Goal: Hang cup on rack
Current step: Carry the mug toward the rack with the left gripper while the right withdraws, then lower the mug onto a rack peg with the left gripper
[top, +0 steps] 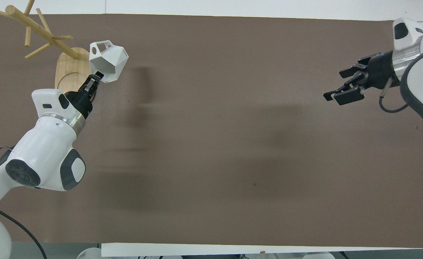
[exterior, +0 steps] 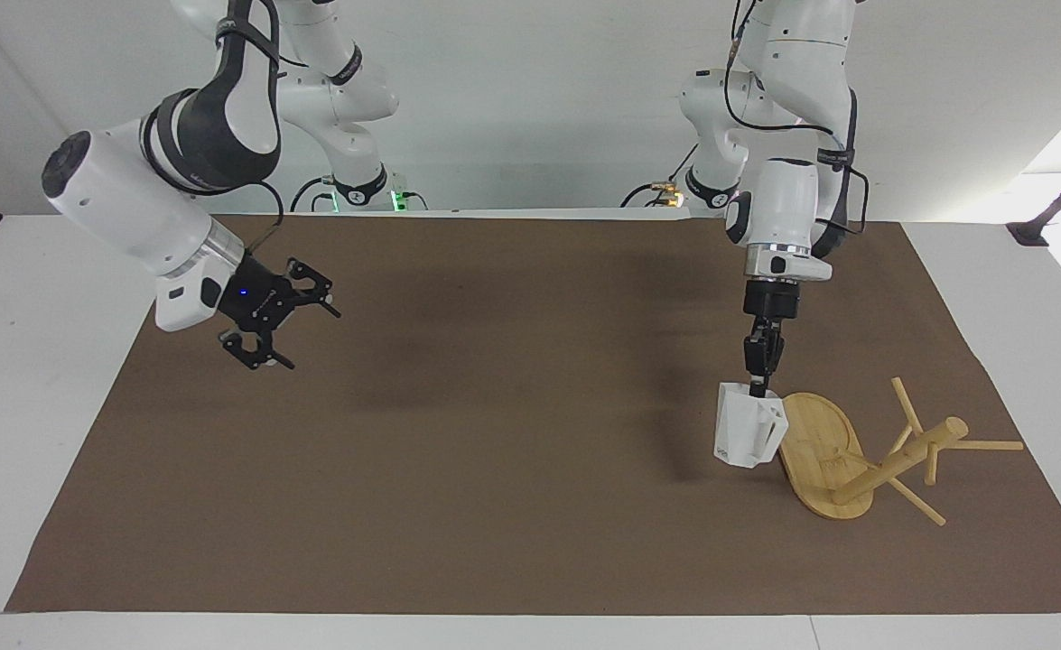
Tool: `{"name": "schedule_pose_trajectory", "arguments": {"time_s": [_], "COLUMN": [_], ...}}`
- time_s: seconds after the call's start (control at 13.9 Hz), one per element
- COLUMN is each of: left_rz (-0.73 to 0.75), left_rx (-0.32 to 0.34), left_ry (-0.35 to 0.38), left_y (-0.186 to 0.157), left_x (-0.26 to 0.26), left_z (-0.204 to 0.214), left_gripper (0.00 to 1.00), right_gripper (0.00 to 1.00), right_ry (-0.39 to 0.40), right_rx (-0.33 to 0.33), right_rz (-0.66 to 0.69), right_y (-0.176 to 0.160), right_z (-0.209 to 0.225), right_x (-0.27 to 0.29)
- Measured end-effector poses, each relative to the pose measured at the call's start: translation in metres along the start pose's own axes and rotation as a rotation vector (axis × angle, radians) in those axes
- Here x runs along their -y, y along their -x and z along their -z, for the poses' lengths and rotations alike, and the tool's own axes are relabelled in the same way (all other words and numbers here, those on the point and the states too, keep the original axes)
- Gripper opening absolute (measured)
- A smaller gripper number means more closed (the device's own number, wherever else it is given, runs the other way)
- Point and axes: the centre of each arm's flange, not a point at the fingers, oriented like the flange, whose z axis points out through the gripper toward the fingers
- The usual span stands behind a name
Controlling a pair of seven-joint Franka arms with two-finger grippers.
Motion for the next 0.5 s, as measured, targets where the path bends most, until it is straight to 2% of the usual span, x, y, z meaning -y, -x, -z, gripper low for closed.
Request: {"name": "schedule_pose_trajectory", "arguments": {"time_s": [0.29,0.36,0.5], "left_rz": [0.024,0.026,0.034], "left_rx": [-0.04,-0.047,-0.058], "left_ry": [-0.001,0.003,0.0], "left_y": [-0.026,-0.03,-0.038], "left_x": [0.002,0.0,0.001], "left_z": [-0.008,-0.009,-0.014], "left_gripper": [0.04,0.04,0.04], "right_gripper": [1.0,1.0,1.0], "right_ry": [0.127,0.167,0.231], "right_rx": [0.243,0.283,0.312], "right_rz": [-0.339,-0.409,-0.494], "right_y": [0.024,0.03,0.039], "right_z": [0.082,0.099,0.117], "right_x": [0.032,0.042,0.053]}}
